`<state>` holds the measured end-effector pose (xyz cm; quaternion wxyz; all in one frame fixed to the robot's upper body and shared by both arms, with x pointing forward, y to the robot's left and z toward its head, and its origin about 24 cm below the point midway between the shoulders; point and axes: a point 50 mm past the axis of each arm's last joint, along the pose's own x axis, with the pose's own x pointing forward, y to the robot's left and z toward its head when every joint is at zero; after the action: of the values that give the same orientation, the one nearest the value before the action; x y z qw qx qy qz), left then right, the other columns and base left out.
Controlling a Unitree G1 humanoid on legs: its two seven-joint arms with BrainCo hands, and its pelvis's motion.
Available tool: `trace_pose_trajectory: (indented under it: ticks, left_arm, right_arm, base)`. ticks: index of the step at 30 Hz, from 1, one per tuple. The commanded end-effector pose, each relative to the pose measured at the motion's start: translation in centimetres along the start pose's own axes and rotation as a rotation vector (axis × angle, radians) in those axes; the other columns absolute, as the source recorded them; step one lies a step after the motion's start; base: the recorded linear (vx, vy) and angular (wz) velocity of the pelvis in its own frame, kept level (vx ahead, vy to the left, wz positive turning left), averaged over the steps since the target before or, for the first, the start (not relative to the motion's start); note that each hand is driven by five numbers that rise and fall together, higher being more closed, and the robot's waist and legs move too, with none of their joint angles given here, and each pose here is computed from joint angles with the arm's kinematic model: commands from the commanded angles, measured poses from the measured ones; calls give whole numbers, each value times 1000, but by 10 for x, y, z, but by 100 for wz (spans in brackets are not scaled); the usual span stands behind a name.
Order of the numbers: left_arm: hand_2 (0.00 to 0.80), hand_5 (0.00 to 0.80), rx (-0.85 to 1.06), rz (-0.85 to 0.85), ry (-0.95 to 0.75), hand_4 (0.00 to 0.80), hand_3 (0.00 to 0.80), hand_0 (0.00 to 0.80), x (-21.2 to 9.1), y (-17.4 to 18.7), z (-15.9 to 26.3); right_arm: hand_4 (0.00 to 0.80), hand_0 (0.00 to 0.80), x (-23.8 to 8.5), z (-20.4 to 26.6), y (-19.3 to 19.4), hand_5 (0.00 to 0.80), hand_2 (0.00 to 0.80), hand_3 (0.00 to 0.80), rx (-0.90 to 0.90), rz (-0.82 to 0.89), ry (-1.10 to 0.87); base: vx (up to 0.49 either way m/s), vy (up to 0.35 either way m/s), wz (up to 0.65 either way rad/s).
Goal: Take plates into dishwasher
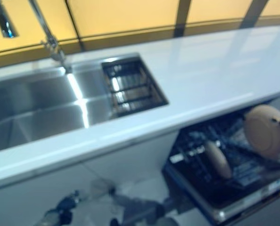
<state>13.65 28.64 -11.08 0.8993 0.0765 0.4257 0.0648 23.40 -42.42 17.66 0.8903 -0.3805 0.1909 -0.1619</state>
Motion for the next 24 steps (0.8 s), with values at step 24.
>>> trace_pose_trajectory:
  ticks: [24]
  left_arm:
    - [0,0,30,12,-90,0,0,0,7,-2,30]
  right_arm:
    - [800,800,15,39,41,800,800,800,-596,-187,-178]
  base:
    - [-13,-17,-2]
